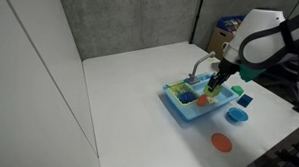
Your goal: Put the yellow block on top of the orange cup
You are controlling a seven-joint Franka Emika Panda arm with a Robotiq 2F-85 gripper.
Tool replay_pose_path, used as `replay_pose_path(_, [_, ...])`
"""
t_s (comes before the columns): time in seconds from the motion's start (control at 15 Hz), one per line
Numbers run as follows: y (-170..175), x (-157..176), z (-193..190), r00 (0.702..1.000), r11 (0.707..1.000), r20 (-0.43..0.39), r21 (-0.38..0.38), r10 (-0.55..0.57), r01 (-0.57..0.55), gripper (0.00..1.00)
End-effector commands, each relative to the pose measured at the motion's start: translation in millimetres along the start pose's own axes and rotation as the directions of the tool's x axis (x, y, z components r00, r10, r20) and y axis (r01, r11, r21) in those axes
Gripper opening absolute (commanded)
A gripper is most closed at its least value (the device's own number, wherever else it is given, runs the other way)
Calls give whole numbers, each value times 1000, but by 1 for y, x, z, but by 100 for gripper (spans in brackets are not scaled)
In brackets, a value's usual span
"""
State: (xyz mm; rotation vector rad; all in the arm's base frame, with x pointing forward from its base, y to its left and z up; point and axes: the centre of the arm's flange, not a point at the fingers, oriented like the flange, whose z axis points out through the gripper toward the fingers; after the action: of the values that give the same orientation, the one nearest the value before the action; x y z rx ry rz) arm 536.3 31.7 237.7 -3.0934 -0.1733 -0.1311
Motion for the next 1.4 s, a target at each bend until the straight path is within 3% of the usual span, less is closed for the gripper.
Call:
replay_pose_path(0.0, [0,9,5,1000,1000,-8,-29,3,-3,28])
replay_pose_path(1.33, [-17,23,30,1000,999,-9,-47,-14,14,28])
